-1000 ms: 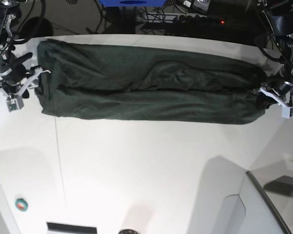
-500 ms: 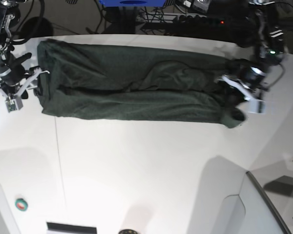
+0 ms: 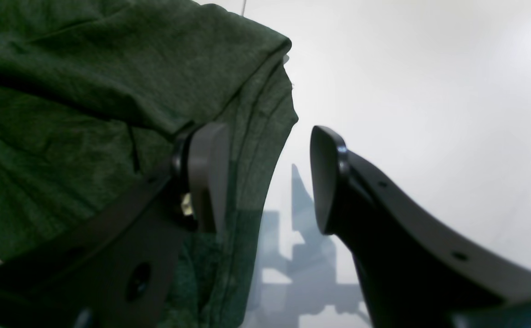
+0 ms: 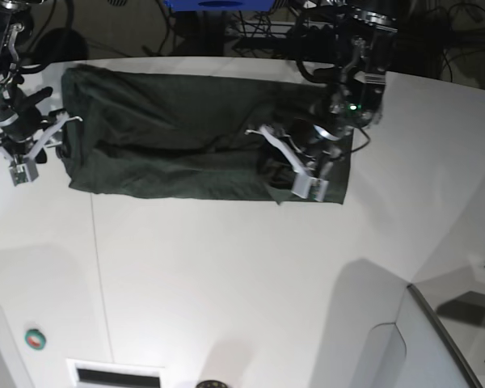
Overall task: Layout the t-shirt on the table in an organized manner, then fold the t-shirt properly
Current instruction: 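Push the shirt end with the left gripper toward the right gripper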
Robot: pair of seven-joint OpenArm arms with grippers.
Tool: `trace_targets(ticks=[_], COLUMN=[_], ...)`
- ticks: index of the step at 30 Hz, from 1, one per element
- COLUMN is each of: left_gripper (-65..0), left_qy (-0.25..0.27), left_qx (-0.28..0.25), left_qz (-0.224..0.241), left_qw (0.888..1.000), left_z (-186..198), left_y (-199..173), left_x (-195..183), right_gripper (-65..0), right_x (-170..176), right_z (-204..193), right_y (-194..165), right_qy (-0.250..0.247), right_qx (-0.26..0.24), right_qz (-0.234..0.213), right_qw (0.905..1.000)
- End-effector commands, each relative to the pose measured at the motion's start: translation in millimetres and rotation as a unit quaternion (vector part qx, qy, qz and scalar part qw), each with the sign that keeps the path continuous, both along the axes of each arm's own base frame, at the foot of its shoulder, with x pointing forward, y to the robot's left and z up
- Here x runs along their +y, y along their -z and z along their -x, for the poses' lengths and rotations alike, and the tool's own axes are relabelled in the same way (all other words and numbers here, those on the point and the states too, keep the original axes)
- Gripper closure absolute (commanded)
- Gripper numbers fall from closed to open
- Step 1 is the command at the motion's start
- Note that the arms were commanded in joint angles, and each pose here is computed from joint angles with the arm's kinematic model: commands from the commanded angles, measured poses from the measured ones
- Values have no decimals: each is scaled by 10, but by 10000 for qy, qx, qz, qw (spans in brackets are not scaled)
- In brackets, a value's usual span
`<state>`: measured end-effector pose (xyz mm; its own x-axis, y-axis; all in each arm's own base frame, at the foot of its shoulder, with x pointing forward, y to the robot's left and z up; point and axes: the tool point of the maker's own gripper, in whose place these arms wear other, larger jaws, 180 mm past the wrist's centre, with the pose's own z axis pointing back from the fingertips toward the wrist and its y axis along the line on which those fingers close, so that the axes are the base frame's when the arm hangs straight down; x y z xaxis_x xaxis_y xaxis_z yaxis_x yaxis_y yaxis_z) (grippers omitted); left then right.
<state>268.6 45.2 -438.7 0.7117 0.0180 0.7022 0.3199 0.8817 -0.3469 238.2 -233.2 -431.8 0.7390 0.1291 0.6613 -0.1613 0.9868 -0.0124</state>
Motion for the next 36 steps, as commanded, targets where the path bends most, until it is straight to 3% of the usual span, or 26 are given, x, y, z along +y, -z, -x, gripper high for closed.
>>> trace_targets(ticks=[1,7,23,27,36], left_gripper=[0,0,0,0,0], left_qy=[20,246,179,488,153], left_qx=[-154,84,-146,-185,75], left_qz=[189,348,540,570,341], left_qw=[9997,9991,9983,9970,9993], left_z=[-77,11,-63,-38,-103], left_y=[-87,38,-66,-104,69], left_x=[-111,-402,-511,-706,-608], right_gripper=[-272,-272,-272,-272,-272], right_x=[-43,-52,-41,-41,-41], right_z=[-96,-96,-97,-97,-97], right_y=[-130,-133,-131,-131,-131], right_qy=[-9,7,-8,-8,-8], right_qx=[-264,-269,-267,-267,-267], right_qz=[39,36,32,32,32], right_qw=[9996,9996,9996,9996,9996])
